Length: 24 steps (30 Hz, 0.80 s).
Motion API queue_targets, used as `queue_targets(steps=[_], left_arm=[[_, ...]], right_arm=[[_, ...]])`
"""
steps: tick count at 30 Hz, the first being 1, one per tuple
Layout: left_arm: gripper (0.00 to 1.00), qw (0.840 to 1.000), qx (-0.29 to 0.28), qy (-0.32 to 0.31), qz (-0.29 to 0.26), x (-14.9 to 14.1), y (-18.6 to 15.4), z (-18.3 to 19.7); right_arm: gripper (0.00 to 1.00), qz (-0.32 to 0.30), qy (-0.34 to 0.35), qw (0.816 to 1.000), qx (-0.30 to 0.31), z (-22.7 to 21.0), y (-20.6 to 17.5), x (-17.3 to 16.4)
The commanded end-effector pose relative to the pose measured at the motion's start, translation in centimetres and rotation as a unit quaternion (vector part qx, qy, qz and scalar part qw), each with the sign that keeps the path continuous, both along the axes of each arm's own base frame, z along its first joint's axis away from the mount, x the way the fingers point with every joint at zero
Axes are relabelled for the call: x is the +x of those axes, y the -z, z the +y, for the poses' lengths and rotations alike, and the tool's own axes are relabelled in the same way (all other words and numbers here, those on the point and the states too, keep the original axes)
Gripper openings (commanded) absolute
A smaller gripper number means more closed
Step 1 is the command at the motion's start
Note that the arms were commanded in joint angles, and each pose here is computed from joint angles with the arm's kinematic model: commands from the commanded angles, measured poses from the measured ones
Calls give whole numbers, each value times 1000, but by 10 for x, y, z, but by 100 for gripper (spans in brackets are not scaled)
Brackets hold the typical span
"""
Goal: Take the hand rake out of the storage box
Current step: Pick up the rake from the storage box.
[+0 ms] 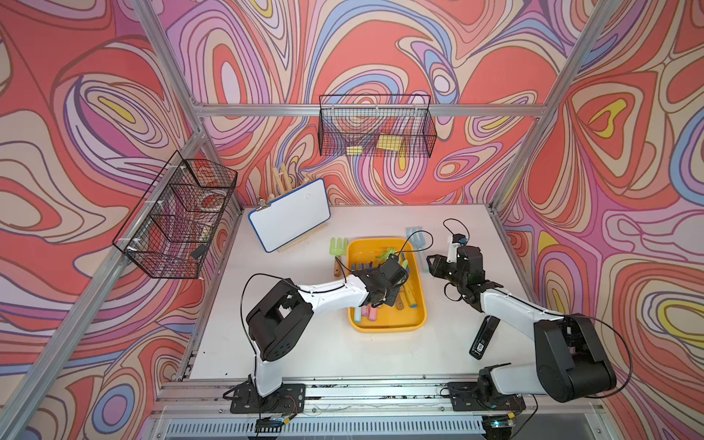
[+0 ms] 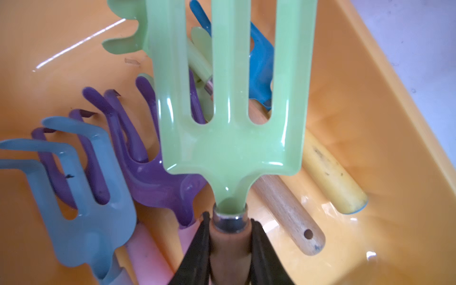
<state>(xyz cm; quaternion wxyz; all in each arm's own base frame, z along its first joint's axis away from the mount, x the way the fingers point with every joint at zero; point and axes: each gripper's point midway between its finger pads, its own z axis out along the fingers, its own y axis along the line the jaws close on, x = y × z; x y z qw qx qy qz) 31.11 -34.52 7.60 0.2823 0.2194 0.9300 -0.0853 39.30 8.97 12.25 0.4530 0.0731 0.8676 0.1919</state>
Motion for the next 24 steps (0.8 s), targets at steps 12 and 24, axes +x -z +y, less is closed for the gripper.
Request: queue_targets(steps=[12, 24], left_arm=[[13, 997, 18, -12, -78, 1, -58, 31], [14, 993, 23, -33, -110, 3, -91, 55]], right_arm=[[44, -3, -2, 1000, -1, 0, -4, 2], [44, -2, -3, 1000, -1, 0, -4, 3]])
